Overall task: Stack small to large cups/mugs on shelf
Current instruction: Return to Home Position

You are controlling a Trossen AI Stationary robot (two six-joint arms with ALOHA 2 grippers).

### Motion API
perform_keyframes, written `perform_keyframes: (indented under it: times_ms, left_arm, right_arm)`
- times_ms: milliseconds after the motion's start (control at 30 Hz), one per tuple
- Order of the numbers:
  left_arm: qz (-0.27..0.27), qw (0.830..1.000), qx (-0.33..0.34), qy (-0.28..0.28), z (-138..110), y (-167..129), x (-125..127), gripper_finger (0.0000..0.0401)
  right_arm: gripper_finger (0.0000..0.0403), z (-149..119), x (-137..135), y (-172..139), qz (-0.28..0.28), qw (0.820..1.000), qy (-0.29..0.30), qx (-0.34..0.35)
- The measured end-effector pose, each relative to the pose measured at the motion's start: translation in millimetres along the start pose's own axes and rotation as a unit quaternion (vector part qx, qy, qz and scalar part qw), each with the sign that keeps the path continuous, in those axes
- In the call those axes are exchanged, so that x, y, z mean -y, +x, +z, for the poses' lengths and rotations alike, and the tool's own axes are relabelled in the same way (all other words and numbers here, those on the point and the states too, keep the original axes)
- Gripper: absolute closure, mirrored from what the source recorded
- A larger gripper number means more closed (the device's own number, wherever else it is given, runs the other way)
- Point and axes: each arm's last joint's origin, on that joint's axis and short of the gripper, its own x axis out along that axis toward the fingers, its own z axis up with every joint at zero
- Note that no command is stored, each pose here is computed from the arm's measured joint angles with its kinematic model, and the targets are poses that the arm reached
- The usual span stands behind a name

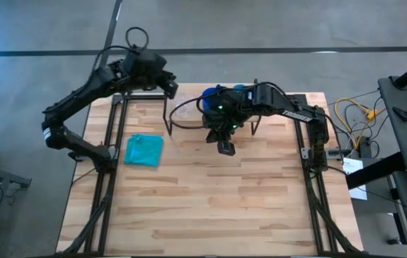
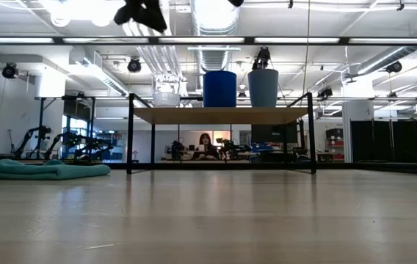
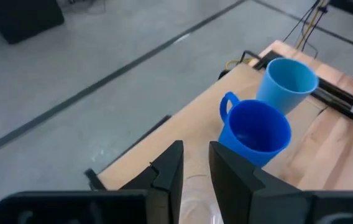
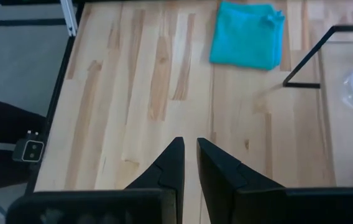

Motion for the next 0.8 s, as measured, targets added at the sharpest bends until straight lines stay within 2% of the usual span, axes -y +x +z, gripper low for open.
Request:
perform_keyframes:
  times_ms: [333,533,800]
  left_arm:
    - [-0.017,0.995,0.096,-0.016,-1.7,-86.1,-18.3,0.0338]
    - [-0.027,0.988,0.152,-0.028,-10.5,-133.7,-29.9,0.0338]
    - [-0.034,0.978,0.200,-0.038,-21.6,-172.6,-40.2,0.0338]
  right_arm:
    - [0.0364,-9.5,-18.4,-66.3,-0.011,0.997,-0.022,0.072]
    - [0.0364,-22.8,-29.1,-109.2,-0.045,0.992,-0.043,0.111]
    - [0.0364,-47.8,-41.4,-145.3,-0.038,0.994,0.005,0.106]
